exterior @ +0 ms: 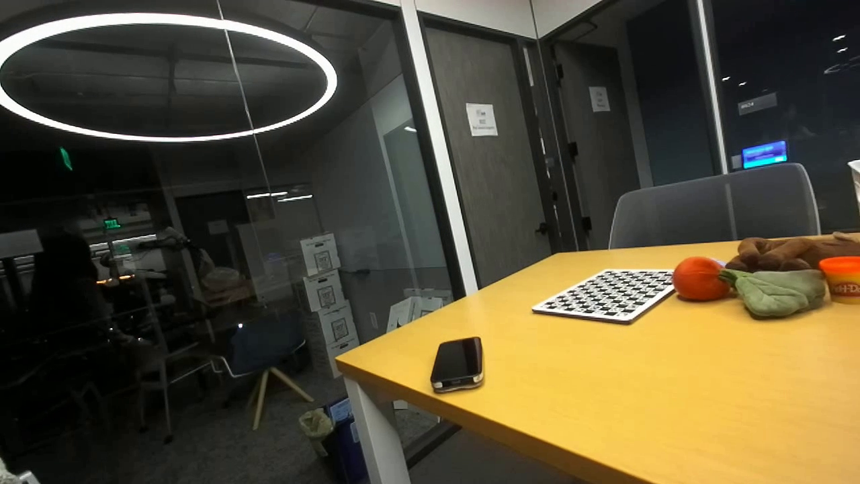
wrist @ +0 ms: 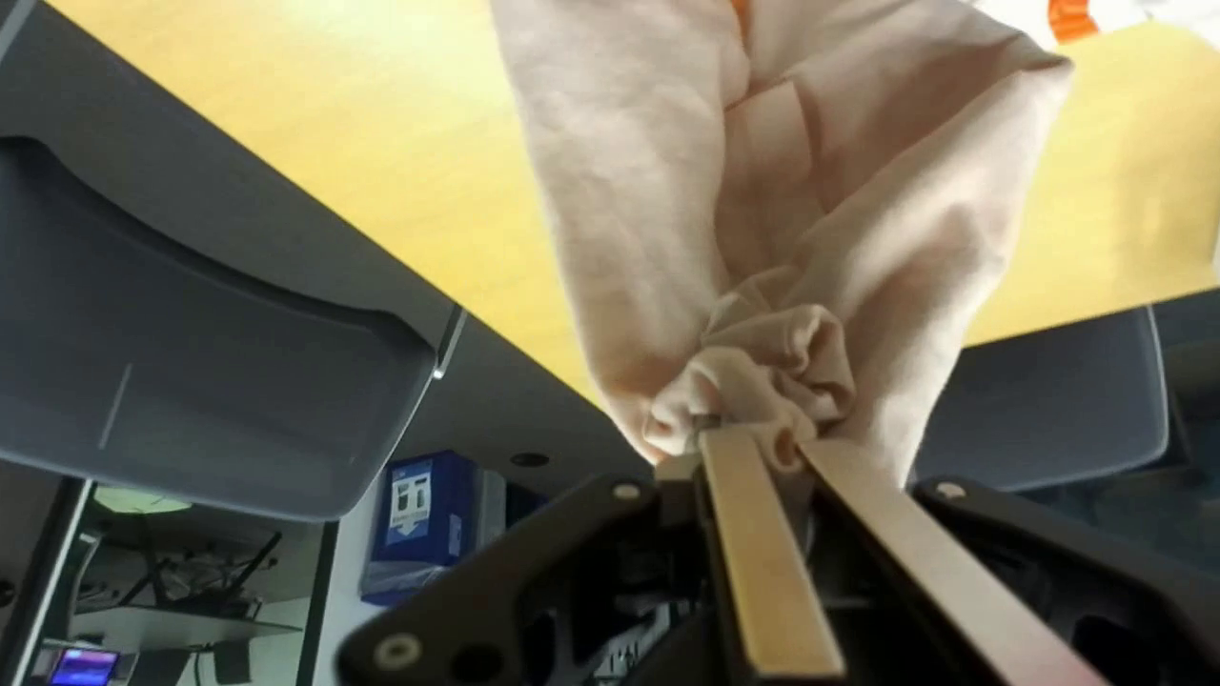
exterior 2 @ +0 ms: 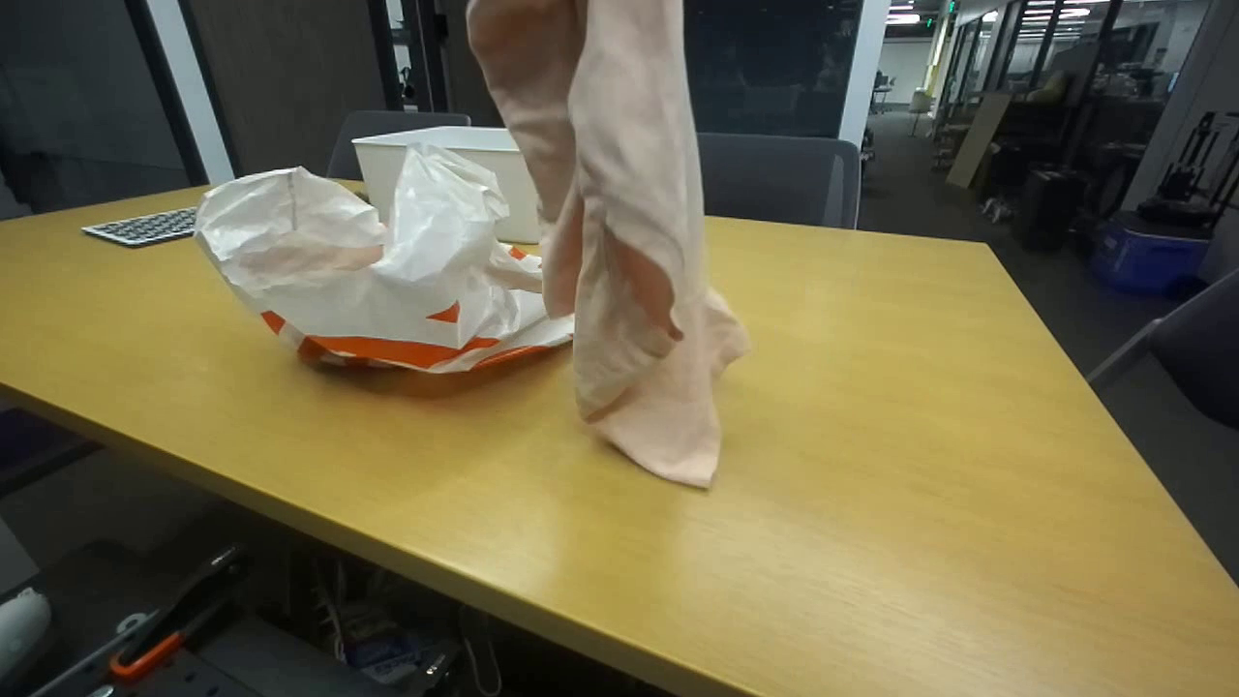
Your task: Remove the peach and pink shirts from the plastic bag
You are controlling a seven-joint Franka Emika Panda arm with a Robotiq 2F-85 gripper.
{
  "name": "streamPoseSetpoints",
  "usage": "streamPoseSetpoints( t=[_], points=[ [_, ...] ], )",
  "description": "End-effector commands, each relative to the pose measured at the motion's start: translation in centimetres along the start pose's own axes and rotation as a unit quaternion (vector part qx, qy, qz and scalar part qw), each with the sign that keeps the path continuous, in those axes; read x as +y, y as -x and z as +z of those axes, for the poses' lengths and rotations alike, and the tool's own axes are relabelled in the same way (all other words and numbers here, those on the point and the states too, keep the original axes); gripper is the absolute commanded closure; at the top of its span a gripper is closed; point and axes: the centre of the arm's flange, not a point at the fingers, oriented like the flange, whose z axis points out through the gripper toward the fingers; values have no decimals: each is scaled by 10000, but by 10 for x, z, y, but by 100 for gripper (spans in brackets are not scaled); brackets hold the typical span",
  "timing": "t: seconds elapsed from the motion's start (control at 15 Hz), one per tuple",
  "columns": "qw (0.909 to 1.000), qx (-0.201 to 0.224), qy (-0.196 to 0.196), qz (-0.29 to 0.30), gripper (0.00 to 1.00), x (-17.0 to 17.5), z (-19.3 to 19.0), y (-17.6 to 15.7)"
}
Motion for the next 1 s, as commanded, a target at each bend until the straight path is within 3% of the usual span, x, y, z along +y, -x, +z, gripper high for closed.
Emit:
streamPoseSetpoints(
  t=[0.0, 0.2, 0.4, 0.47, 0.53, 0.93],
  points=[
    [9972, -404, 551, -318, 98, -29, 84, 27],
    [9868, -1143, 858, -760, 98, -52, 148, 65],
    [9747, -1650, 994, -1138, 98, -70, 185, 83],
    [9717, -1770, 973, -1229, 88, -76, 193, 88],
    [9685, -1866, 989, -1316, 68, -77, 198, 91],
    [9662, -1741, 1094, -1553, 25, -72, 182, 75]
  ],
)
